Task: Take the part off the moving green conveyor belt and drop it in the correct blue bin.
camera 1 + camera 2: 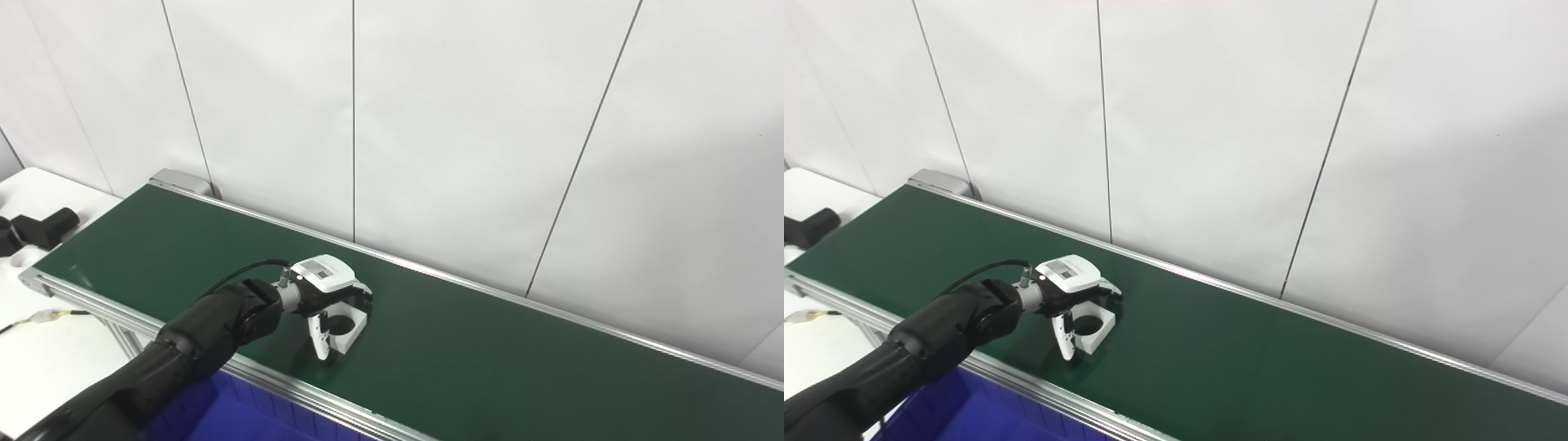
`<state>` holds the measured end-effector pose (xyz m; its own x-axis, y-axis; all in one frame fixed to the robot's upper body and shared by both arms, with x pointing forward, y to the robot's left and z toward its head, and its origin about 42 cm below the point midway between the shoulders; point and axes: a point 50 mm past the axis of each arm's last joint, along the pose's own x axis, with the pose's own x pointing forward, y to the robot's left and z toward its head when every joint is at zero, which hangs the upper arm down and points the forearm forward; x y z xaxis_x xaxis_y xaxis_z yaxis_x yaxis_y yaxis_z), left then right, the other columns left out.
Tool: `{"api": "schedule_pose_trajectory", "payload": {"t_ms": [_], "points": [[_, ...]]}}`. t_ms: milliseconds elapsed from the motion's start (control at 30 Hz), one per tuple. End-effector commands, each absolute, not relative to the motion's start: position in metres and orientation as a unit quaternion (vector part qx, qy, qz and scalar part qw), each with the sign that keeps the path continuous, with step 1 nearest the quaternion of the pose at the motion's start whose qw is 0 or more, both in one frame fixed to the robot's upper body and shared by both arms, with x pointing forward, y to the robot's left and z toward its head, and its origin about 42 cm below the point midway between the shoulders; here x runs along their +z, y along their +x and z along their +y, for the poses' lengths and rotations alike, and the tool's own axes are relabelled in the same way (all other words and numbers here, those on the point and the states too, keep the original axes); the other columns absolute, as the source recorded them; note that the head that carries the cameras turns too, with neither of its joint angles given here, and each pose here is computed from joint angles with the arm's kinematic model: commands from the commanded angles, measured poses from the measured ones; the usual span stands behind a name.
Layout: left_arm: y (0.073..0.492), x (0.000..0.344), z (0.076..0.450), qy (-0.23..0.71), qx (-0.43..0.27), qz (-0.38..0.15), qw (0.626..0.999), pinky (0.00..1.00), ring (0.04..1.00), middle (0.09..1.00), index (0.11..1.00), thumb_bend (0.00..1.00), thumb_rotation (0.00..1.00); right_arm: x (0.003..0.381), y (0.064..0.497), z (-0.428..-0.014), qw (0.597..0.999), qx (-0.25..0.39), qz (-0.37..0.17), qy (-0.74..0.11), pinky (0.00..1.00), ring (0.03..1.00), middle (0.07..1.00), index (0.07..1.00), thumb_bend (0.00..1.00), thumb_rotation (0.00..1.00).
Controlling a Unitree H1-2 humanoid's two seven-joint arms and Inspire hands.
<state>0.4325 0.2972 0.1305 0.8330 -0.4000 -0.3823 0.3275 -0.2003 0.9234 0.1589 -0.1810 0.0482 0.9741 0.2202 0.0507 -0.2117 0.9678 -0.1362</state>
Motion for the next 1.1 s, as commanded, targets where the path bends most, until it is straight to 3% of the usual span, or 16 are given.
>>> {"api": "schedule_pose_trajectory", "payload": {"t_ms": [0, 200, 400, 567, 600, 633, 667, 800, 1067], "points": [[0.44, 0.137, 0.304, 0.733, -0.273, -0.019, 0.623, 0.73, 0.806, 0.865, 0.847, 0.95, 0.21, 0.06, 0.16, -0.178, 0.99, 0.11, -0.071, -0.054, 0.74, 0.798, 0.834, 0.874, 0.72, 0.53], [0.435, 0.128, 0.311, 0.711, -0.252, -0.02, 0.656, 0.6, 0.702, 0.783, 0.791, 0.86, 0.01, 0.06, 0.159, -0.178, 0.99, 0.109, -0.07, -0.056, 0.74, 0.796, 0.832, 0.875, 0.72, 0.54], [0.434, 0.127, 0.315, 0.684, -0.253, -0.011, 0.684, 0.55, 0.654, 0.718, 0.697, 0.72, 0.0, 0.061, 0.159, -0.179, 0.99, 0.109, -0.07, -0.055, 0.73, 0.798, 0.835, 0.875, 0.72, 0.53], [0.433, 0.128, 0.316, 0.663, -0.266, -0.007, 0.7, 0.51, 0.577, 0.662, 0.725, 0.66, 0.0, 0.061, 0.158, -0.179, 0.99, 0.108, -0.07, -0.056, 0.74, 0.796, 0.832, 0.872, 0.73, 0.54], [0.433, 0.128, 0.317, 0.661, -0.266, -0.006, 0.701, 0.48, 0.552, 0.55, 0.684, 0.58, 0.0, 0.062, 0.158, -0.179, 0.99, 0.108, -0.07, -0.056, 0.73, 0.794, 0.831, 0.871, 0.73, 0.54], [0.433, 0.127, 0.317, 0.661, -0.267, -0.008, 0.701, 0.48, 0.547, 0.53, 0.677, 0.56, 0.0, 0.062, 0.158, -0.18, 0.99, 0.108, -0.071, -0.057, 0.73, 0.794, 0.83, 0.871, 0.73, 0.54], [0.433, 0.127, 0.317, 0.662, -0.268, -0.01, 0.7, 0.4, 0.449, 0.502, 0.585, 0.52, 0.0, 0.062, 0.158, -0.18, 0.99, 0.108, -0.071, -0.058, 0.73, 0.795, 0.831, 0.87, 0.72, 0.55], [0.432, 0.128, 0.319, 0.654, -0.271, -0.013, 0.706, 0.34, 0.395, 0.478, 0.543, 0.5, 0.0, 0.061, 0.159, -0.18, 0.99, 0.108, -0.07, -0.054, 0.73, 0.795, 0.83, 0.871, 0.73, 0.54], [0.431, 0.13, 0.319, 0.646, -0.272, -0.024, 0.713, 0.33, 0.405, 0.485, 0.521, 0.5, 0.0, 0.061, 0.16, -0.182, 0.99, 0.108, -0.072, -0.058, 0.72, 0.79, 0.827, 0.871, 0.73, 0.54]]}}
